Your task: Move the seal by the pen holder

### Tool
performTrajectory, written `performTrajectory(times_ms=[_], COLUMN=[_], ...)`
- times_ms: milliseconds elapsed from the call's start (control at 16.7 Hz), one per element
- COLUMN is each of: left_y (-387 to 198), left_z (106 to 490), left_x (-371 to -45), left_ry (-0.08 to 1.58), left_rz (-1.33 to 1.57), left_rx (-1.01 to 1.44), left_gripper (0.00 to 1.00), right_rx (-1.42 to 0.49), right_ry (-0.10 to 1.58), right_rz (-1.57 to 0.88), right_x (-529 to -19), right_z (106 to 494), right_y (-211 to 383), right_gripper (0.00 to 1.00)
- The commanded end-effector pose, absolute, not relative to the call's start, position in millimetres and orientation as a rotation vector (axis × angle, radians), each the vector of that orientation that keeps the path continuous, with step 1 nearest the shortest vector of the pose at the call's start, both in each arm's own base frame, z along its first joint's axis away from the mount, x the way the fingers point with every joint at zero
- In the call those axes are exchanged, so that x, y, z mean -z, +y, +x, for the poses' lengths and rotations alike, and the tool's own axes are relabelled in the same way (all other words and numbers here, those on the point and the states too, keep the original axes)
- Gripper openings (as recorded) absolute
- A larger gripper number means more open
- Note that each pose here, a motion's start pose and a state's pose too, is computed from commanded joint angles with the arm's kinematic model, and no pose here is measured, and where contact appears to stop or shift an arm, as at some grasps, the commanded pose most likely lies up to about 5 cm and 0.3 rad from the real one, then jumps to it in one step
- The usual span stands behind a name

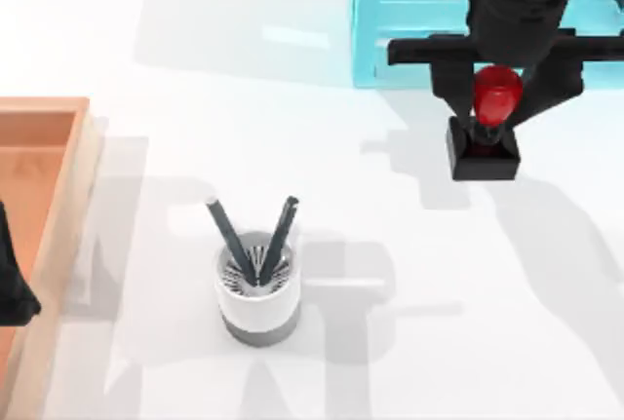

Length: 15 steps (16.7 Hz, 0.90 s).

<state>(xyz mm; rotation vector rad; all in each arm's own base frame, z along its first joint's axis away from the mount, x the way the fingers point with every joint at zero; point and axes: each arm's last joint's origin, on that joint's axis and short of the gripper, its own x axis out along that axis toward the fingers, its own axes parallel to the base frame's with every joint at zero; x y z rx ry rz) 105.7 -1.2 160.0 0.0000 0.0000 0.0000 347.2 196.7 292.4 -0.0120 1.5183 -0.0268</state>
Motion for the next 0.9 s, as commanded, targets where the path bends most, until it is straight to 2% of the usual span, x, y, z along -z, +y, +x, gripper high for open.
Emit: performTrajectory(times_ms=[240, 420, 900], left_y=[-1, -1, -1], left_z=[106, 106, 106], left_x=[-160, -160, -160], left_ry=[0.0, 0.0, 0.0], left_rz=[0.0, 0.0, 0.0], left_rx=[0.0, 0.0, 0.0], left_gripper=[1.0, 1.0, 1.0], right_rx=[0.025, 0.014, 0.011], right_ry=[1.475, 1.437, 1.429], right_rz=[-0.015, 0.0, 0.008], right_x=[-291, -293, -290], right_z=[278, 239, 231], right_y=[267, 290, 294], right_gripper=[0.0, 0.0, 0.0])
